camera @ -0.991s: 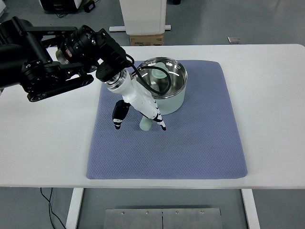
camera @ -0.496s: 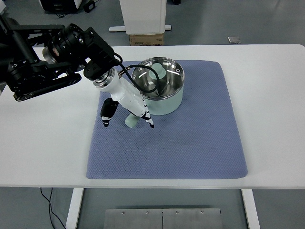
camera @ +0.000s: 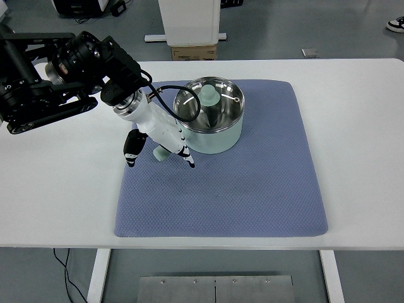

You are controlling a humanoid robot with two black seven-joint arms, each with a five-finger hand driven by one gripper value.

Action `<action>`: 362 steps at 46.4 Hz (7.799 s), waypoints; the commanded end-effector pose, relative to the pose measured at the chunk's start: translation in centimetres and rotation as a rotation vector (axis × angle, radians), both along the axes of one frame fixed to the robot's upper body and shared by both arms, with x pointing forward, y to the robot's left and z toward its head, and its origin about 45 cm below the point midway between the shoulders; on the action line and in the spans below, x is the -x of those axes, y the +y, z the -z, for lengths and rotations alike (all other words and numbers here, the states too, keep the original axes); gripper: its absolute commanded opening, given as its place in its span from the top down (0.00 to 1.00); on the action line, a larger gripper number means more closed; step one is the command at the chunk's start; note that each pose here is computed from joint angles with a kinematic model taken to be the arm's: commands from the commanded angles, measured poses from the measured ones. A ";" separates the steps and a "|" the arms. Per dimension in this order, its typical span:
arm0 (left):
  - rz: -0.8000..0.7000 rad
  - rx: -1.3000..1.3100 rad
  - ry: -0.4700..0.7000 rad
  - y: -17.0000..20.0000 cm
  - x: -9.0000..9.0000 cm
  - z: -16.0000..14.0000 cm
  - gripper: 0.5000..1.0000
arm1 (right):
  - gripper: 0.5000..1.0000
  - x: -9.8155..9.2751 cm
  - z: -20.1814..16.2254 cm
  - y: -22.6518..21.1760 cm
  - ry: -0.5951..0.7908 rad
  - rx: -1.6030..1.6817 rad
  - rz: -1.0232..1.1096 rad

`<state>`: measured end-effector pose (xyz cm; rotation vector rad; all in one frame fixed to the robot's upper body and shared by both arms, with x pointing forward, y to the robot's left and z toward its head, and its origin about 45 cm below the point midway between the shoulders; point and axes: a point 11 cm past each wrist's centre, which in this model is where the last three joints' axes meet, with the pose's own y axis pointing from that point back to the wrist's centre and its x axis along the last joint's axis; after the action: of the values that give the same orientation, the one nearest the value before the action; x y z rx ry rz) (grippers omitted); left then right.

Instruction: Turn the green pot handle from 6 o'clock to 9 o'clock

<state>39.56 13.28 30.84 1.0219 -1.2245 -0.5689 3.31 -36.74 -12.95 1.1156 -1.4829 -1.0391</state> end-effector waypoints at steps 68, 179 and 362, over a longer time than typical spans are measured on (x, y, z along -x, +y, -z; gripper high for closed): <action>-0.067 -0.054 -0.043 5.2 -1.0 0.3 0.00 | 0.00 0.0 0.0 0.0 0.000 0.001 0.000; -0.161 -0.071 -0.167 10.1 -4.7 0.7 0.00 | 0.00 0.0 0.0 0.0 0.000 0.001 -0.001; -1.341 1.770 0.460 12.7 -10.2 0.3 0.00 | 0.00 0.0 0.0 0.0 0.000 -0.001 0.000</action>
<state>49.66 25.52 30.98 -0.0627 -0.1049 1.1376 3.31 -36.74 -12.95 1.1158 -1.4830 -1.0394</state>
